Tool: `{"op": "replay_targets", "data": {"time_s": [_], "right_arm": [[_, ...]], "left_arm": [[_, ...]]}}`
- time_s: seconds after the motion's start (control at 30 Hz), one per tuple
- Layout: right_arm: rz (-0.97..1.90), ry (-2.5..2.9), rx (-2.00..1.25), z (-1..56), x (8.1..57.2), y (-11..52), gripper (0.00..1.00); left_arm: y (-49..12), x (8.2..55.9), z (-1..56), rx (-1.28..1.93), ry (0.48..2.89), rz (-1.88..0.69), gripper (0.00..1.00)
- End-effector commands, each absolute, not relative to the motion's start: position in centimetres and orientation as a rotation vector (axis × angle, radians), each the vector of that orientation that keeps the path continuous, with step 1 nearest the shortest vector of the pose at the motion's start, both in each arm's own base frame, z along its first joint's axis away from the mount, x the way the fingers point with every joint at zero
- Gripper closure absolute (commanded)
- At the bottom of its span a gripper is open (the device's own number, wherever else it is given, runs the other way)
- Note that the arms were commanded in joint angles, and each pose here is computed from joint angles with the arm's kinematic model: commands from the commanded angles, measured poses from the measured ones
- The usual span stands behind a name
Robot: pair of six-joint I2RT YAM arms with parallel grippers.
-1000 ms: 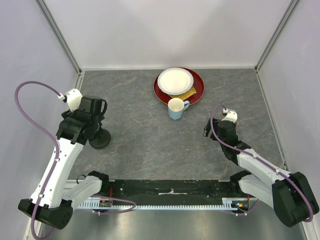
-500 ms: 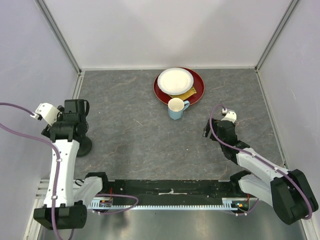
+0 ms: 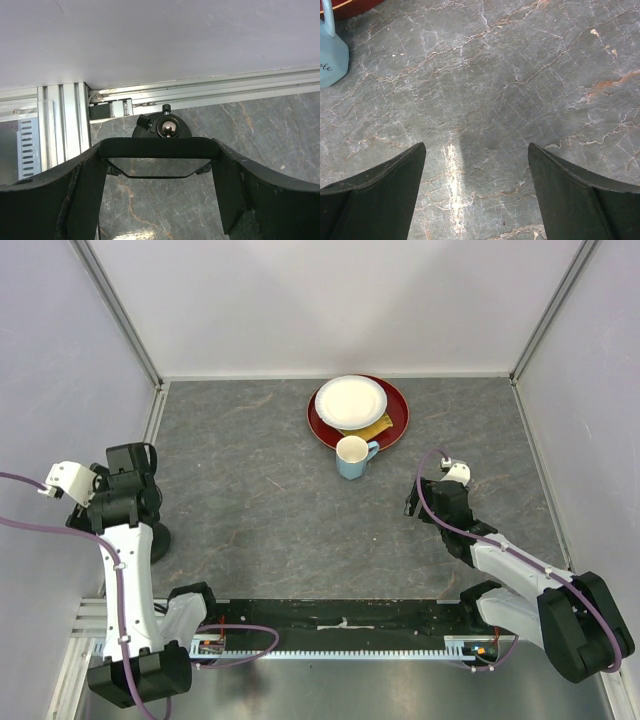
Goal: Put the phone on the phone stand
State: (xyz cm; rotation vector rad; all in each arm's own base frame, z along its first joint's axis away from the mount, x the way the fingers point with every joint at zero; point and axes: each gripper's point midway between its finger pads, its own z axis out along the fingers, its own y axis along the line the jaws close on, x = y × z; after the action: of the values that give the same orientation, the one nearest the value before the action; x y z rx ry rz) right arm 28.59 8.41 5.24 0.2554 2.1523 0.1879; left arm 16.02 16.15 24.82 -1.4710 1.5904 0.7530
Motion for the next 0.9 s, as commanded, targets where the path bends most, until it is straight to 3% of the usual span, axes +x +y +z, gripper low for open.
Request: {"op": "replay_targets", "data": {"time_s": [0.0,0.8,0.87], "right_arm": [[0.228,2.103,0.256,6.8,29.8,9.1,0.11],[0.224,2.103,0.260,6.8,29.8,9.0,0.11],[0.225,2.102,0.261,6.9,29.8,9.1,0.10]], "left_arm": [[17.9,15.7,29.2,-1.473,1.319,0.753,0.98],[18.6,16.1,26.7,-1.459,1.374,0.870,0.98],[18.6,16.2,26.4,-1.459,1.377,0.870,0.90]]}}
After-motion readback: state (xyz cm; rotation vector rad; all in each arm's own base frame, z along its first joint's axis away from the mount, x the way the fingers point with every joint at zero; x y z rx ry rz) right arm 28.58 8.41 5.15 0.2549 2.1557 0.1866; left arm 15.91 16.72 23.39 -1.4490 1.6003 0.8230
